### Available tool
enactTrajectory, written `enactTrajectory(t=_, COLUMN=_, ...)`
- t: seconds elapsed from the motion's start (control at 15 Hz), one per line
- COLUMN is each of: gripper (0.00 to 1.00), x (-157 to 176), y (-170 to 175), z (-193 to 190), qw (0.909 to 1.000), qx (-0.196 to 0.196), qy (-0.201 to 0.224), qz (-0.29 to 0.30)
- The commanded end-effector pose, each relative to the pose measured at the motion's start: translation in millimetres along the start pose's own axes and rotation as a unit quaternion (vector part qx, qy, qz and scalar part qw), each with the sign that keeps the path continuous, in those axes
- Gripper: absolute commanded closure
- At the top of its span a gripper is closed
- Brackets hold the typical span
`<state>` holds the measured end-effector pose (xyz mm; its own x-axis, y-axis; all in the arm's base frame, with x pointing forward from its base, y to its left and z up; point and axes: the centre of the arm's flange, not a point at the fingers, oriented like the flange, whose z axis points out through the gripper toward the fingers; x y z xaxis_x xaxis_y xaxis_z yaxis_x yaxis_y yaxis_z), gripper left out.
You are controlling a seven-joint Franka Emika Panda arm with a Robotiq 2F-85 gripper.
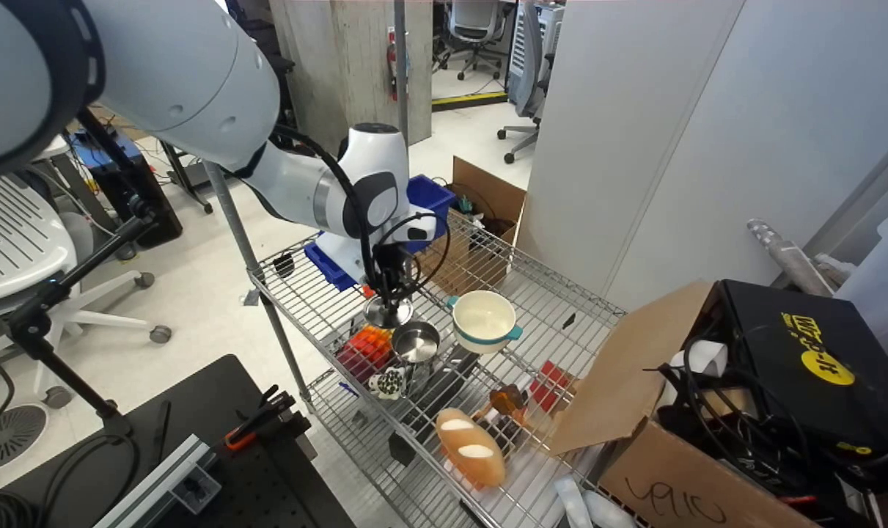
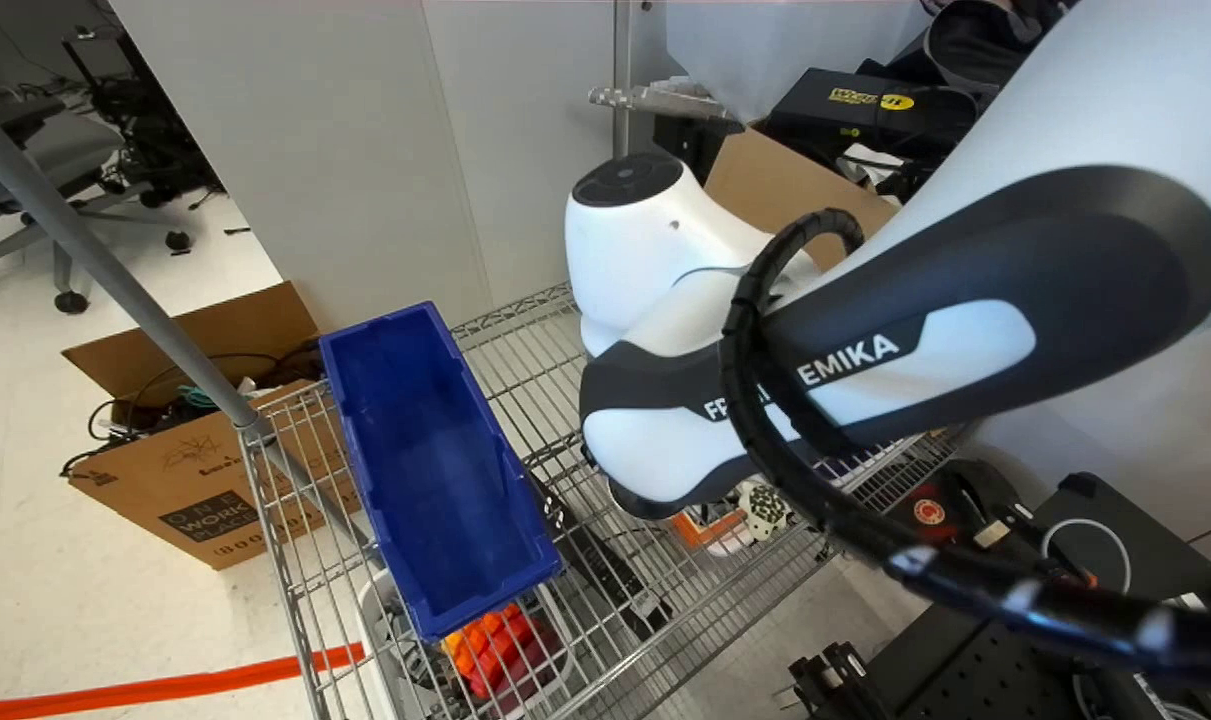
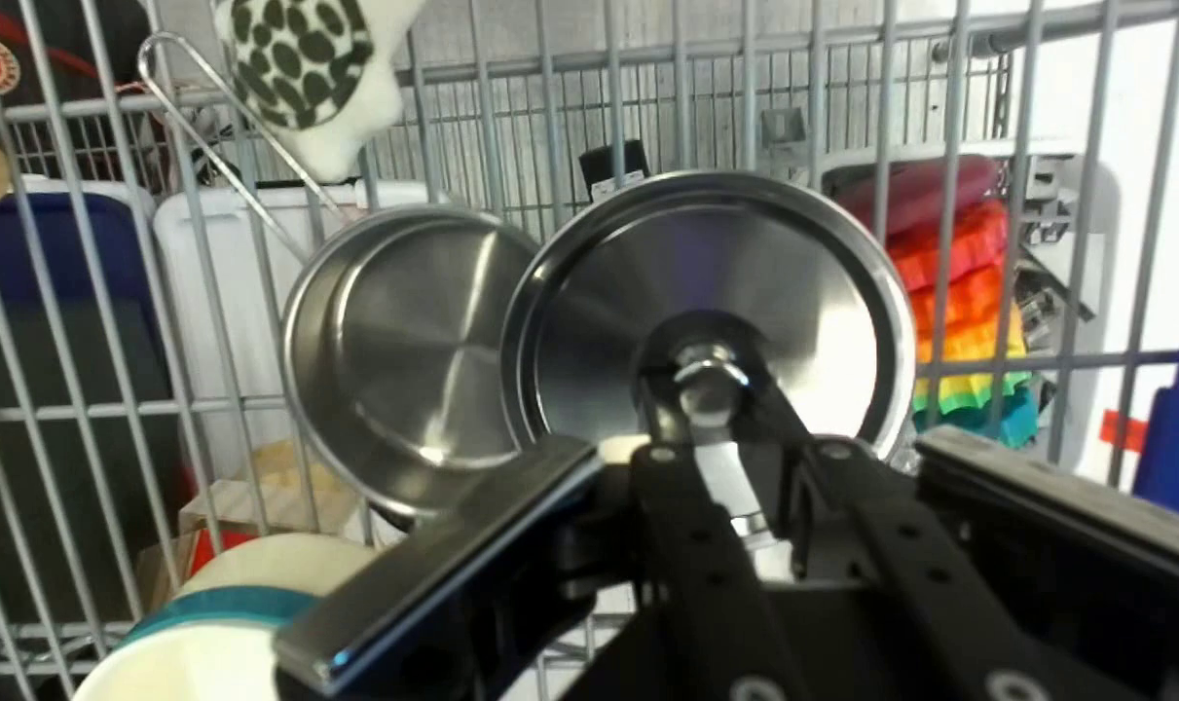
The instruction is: Open the silver pot
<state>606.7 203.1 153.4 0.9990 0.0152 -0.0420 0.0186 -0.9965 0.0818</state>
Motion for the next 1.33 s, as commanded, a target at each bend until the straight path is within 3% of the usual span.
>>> enactTrajectory(t=0.0, gripper=0.95, x=-33, y=-15, z=7, qw=0.9991, qx=-0.007, qy=-0.003, qz=-0.041)
enactTrajectory(t=0.47, gripper=0.95, x=-57, y=-23, z=45, qw=0.9938, qx=-0.023, qy=-0.002, qz=-0.108)
enactTrajectory(t=0.53, gripper=0.83, x=-59, y=-23, z=48, qw=0.9932, qx=-0.021, qy=-0.002, qz=-0.114)
enactTrajectory(t=0.6, gripper=0.55, x=-60, y=-23, z=51, qw=0.9928, qx=-0.02, qy=0.0, qz=-0.118)
enactTrajectory(t=0.73, gripper=0.49, x=-63, y=-23, z=56, qw=0.9924, qx=-0.018, qy=-0.002, qz=-0.122)
enactTrajectory(t=1.13, gripper=0.05, x=-84, y=-11, z=42, qw=0.9894, qx=0.0, qy=-0.002, qz=-0.145)
enactTrajectory(t=1.27, gripper=0.0, x=-99, y=9, z=19, qw=0.9877, qx=0.004, qy=0.0, qz=-0.156)
